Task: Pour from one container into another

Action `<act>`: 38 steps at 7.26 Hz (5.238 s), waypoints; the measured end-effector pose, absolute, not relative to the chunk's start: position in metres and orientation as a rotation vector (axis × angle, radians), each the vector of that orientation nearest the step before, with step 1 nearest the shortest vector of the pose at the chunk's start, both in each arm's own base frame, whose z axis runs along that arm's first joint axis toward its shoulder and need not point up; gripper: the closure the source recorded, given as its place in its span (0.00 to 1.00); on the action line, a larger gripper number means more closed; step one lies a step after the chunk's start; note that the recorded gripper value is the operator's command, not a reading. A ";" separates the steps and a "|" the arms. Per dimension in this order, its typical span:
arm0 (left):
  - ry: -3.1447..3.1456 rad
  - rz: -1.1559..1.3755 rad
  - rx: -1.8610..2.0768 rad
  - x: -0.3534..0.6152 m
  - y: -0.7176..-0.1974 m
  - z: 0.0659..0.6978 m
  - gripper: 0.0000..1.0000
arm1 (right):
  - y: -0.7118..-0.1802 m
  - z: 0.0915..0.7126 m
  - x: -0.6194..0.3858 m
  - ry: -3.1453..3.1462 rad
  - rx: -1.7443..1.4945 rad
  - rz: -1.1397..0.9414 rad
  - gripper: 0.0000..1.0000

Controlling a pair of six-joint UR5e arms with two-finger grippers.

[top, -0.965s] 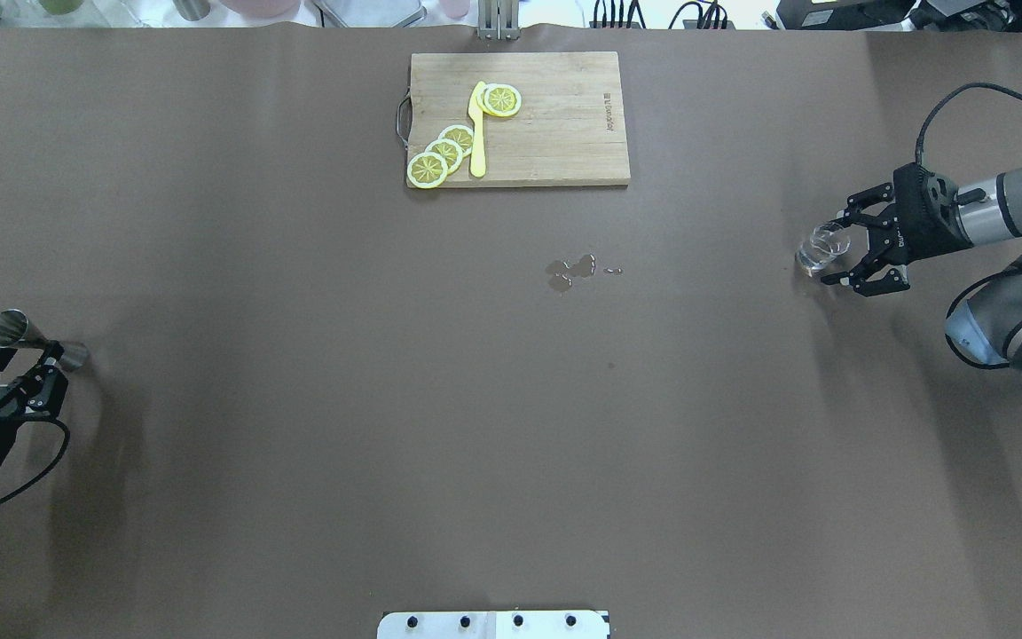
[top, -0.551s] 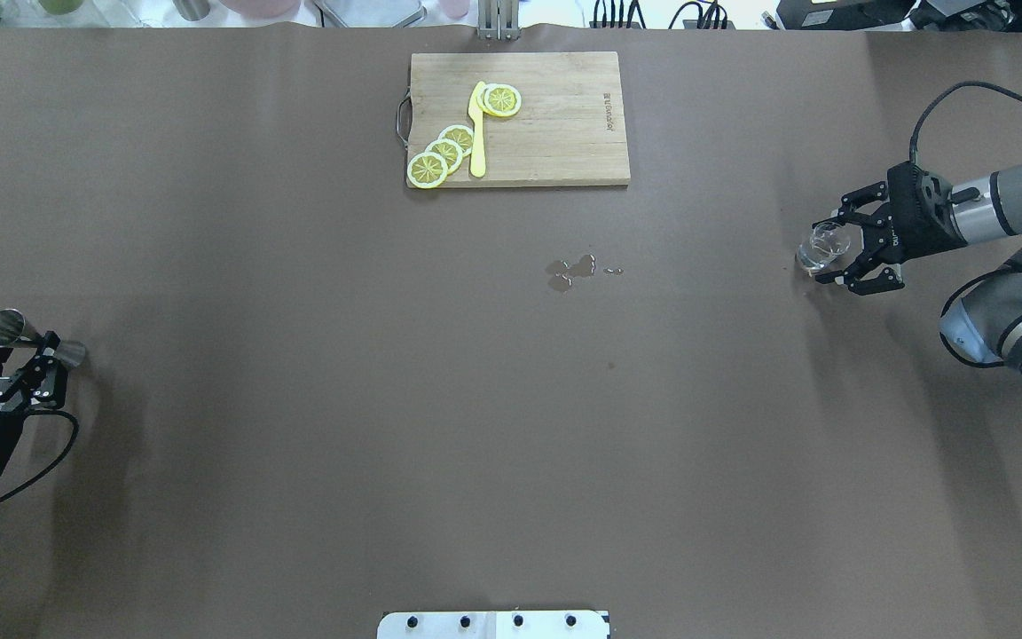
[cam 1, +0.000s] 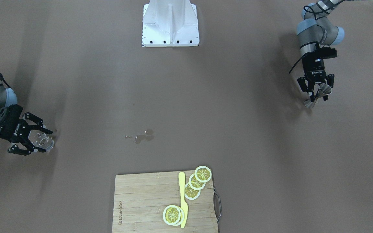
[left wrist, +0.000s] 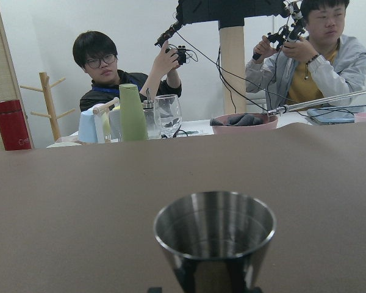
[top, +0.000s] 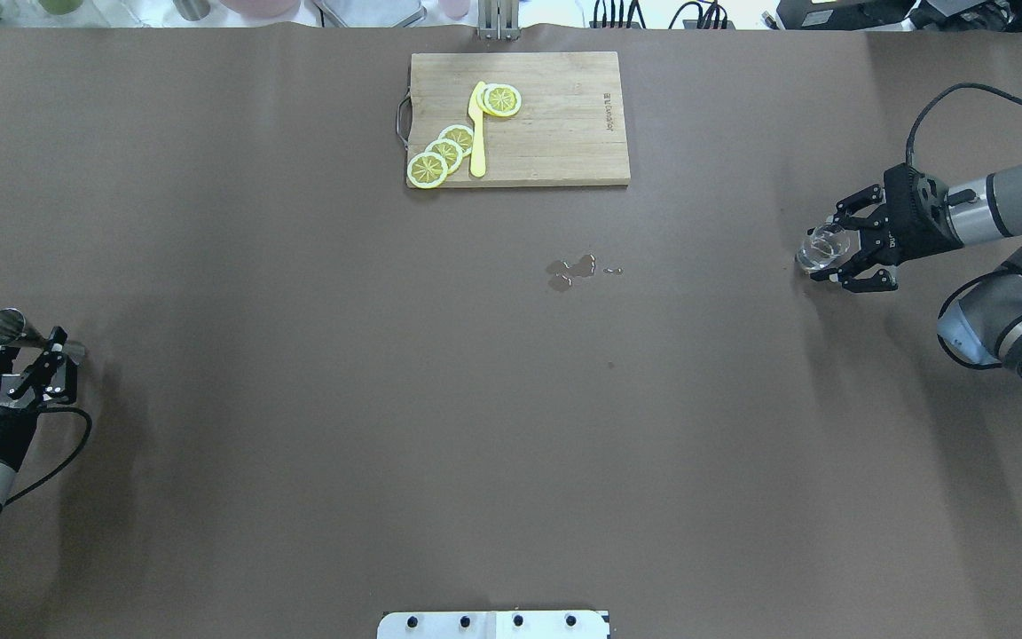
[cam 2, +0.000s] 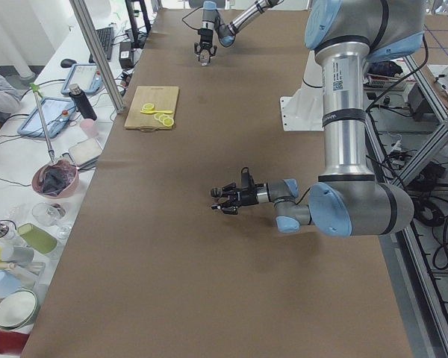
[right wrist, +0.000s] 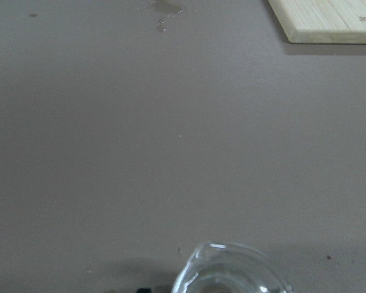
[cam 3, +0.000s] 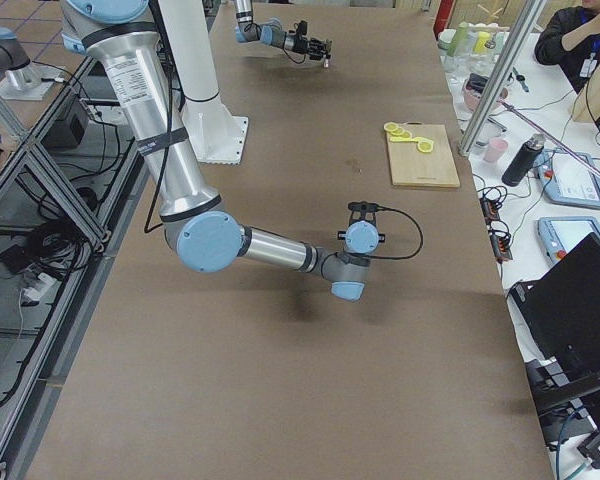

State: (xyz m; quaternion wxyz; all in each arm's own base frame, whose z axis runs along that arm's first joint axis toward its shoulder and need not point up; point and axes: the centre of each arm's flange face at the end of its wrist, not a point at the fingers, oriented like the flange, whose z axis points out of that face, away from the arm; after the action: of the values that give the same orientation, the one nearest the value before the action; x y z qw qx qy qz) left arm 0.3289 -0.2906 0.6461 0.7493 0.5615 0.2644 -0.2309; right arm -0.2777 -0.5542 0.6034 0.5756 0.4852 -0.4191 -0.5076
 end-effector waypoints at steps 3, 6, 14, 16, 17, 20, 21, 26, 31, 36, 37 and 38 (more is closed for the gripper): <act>0.586 -0.518 1.225 0.331 -0.291 0.647 0.84 | -0.556 0.605 -0.269 -0.978 1.137 -1.180 0.77; 0.574 -0.536 1.213 0.335 -0.291 0.651 1.00 | -0.563 0.601 -0.244 -0.988 1.146 -1.170 1.00; 0.608 -0.323 1.355 0.365 -0.322 0.534 1.00 | -0.568 0.575 -0.215 -1.013 1.160 -1.085 1.00; 0.626 -0.334 1.387 0.388 -0.349 0.490 1.00 | -0.577 0.545 -0.212 -1.007 1.205 -1.080 1.00; 0.557 -0.300 1.421 0.395 -0.369 0.469 1.00 | -0.584 0.523 -0.207 -1.008 1.227 -1.074 1.00; 0.419 -0.221 1.477 0.402 -0.443 0.404 1.00 | -0.616 0.415 -0.170 -1.018 1.213 -1.040 1.00; 0.433 -0.179 1.458 0.413 -0.478 0.388 1.00 | -0.622 0.380 -0.165 -1.015 1.202 -1.031 1.00; 0.469 -0.094 1.414 0.447 -0.562 0.299 1.00 | -0.612 0.263 -0.195 -1.031 1.233 -1.076 1.00; 0.514 0.010 1.347 0.487 -0.568 0.225 1.00 | -0.541 0.234 -0.228 -1.064 1.206 -1.116 1.00; 0.647 0.056 1.360 0.545 -0.513 0.174 1.00 | -0.537 0.220 -0.242 -0.980 1.167 -1.161 1.00; 0.668 0.070 1.355 0.556 -0.501 0.172 1.00 | -0.537 0.218 -0.244 -0.959 1.157 -1.180 1.00; 0.686 0.078 1.354 0.563 -0.492 0.171 1.00 | -0.537 0.217 -0.246 -0.946 1.146 -1.193 1.00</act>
State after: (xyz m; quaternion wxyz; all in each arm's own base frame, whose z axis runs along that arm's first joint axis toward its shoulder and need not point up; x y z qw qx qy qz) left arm 0.5630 -0.4924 0.1711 0.7250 0.6135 0.3110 0.0353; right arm -0.2460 -0.5373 0.2168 0.5792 0.4903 -0.4047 -0.5102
